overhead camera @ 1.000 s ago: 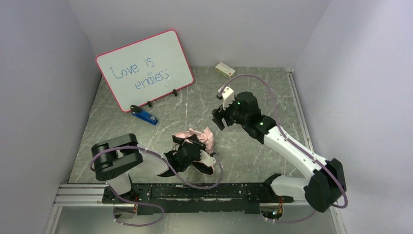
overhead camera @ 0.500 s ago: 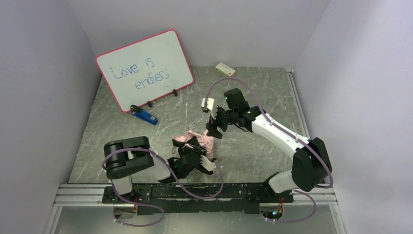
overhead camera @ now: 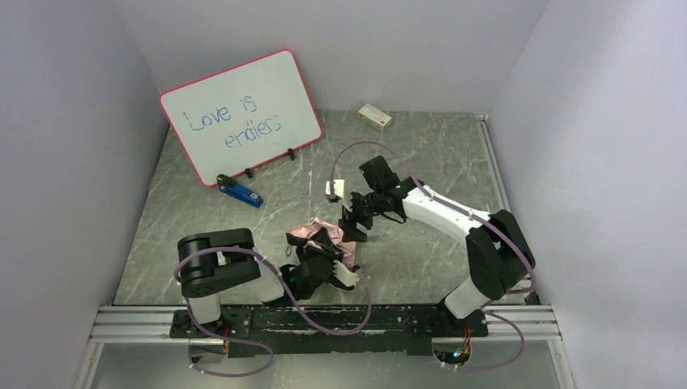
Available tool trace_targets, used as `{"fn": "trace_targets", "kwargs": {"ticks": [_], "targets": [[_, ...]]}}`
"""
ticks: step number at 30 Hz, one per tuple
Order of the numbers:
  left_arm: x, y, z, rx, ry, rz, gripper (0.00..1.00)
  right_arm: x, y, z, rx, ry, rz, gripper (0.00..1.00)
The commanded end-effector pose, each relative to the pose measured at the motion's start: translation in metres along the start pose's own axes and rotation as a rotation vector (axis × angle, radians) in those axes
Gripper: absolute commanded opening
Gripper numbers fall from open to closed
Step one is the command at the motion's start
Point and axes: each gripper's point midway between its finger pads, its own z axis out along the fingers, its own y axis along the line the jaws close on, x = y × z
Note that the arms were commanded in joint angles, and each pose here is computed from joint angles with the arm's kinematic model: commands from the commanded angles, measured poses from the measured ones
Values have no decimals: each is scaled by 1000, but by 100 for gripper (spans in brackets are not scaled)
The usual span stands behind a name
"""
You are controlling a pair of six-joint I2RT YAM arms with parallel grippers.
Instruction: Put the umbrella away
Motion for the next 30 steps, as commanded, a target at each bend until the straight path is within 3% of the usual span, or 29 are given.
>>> {"fn": "trace_targets", "kwargs": {"ticks": [1,16,20,21,25,30], "targets": [[13,-42,-6,139,6,118,5,10,8,14,-49,43,-8,77],[7,-41,-7,122,-1,110,5,72,17,60,-101,221,57,75],[1,-34,-7,104,-9,87,5,80,20,66,-109,233,70,65],[0,-32,-7,103,-9,78,5,81,19,67,-104,232,69,58],[-7,-24,-7,88,-24,33,26,83,19,68,-98,231,76,35],[-15,-8,-13,50,-40,-8,49,84,15,67,-68,235,77,24]]}}
